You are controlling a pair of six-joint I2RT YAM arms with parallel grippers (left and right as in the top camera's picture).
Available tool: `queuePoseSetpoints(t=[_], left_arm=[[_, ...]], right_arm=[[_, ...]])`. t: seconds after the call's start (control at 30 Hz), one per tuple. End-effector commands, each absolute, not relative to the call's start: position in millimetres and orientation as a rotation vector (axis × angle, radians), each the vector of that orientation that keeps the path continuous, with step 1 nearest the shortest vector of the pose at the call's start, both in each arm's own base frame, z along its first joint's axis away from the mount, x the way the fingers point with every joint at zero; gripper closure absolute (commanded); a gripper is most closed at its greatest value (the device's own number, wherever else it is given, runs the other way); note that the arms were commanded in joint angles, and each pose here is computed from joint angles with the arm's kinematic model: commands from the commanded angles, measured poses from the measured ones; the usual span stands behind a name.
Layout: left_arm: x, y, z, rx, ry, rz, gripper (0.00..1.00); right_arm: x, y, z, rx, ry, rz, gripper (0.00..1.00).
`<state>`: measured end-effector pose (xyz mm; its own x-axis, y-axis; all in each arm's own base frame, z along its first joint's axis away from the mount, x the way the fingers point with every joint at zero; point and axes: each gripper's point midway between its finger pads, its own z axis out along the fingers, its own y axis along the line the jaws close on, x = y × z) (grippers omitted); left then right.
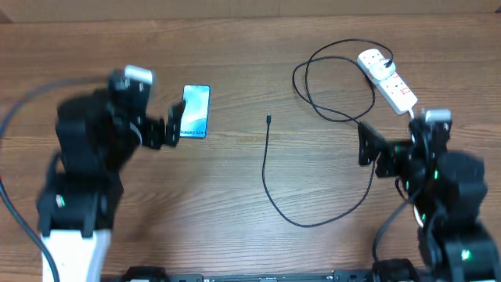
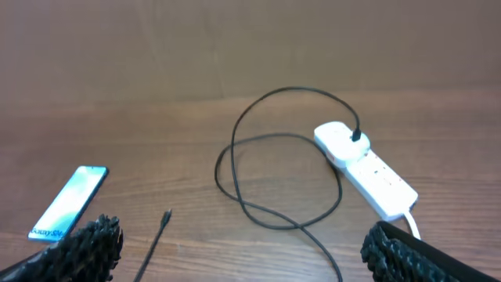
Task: Plug charger to phone and switch on socket
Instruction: 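Move left gripper over the phone and right gripper toward the power strip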
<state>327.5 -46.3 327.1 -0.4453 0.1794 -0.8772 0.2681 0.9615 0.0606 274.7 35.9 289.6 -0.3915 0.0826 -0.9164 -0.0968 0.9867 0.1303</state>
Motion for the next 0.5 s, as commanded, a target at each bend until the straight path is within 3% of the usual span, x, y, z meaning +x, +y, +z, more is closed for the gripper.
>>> queuePoseSetpoints(t=[0.0,0.2,0.47], left_arm=[[350.1,-64.5,366.0,0.363,2.038,-0.228,0.00],[384.4,-77.3,376.0,0.396,2.152,-0.323,0.00],[415.9,-95.0,331.0,0.426,2.341,-0.480,0.00]], right_arm=[[290.1,45.4,309.0,-0.035,2.008,0.231,0.00],[310.9,53.8,308.3,-0.050,2.148,0.263,0.00],[325.6,70.9,302.9,-0.089,2.286,0.363,0.00]])
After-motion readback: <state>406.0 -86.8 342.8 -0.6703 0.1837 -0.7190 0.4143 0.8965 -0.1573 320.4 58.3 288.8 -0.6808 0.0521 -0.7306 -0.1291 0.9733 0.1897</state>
